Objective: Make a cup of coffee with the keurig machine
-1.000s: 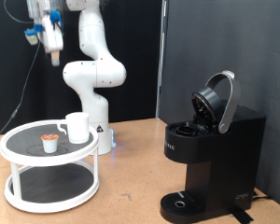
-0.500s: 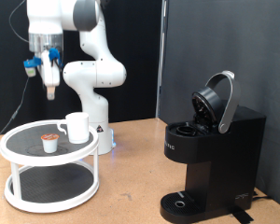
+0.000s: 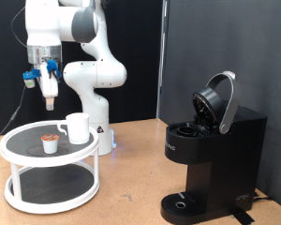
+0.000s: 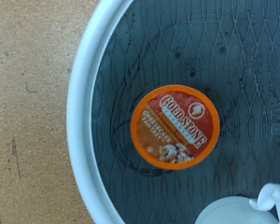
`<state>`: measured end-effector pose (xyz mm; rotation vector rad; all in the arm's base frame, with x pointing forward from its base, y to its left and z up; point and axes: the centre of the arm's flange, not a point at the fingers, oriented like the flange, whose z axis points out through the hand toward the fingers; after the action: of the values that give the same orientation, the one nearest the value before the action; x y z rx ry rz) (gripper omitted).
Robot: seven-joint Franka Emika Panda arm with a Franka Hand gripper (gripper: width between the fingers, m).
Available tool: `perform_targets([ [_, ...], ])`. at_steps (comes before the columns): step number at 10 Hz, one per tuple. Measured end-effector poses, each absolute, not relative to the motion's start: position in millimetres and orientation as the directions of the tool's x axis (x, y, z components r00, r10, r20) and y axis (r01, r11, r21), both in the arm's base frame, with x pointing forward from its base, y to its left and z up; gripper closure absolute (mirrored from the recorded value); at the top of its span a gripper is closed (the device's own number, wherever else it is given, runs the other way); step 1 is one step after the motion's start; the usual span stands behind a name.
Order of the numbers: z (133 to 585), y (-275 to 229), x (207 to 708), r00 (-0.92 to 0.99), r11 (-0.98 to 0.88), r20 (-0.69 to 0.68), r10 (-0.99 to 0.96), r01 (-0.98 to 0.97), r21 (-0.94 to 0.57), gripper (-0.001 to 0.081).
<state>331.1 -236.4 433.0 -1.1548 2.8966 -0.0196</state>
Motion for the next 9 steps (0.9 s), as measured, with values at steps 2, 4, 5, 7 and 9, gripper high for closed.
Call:
perform_targets([
  [2, 412.6, -235.0, 332.2, -0.722, 0.722, -0.005, -0.691, -0.691, -0.041, 0.0071],
  [4, 383.6, -229.4, 333.9, -0.718, 0.716, 0.009, -0.696, -0.695, -0.063, 0.0071],
  [5, 370.1, -226.4, 333.8, -0.718, 0.715, 0.012, -0.696, -0.695, -0.074, 0.0071],
  [7, 348.1, -222.1, 331.6, -0.716, 0.712, 0.021, -0.698, -0.697, -0.089, 0.0071],
  [9, 332.6, -219.3, 329.1, -0.712, 0.708, 0.027, -0.701, -0.701, -0.09, 0.0071],
])
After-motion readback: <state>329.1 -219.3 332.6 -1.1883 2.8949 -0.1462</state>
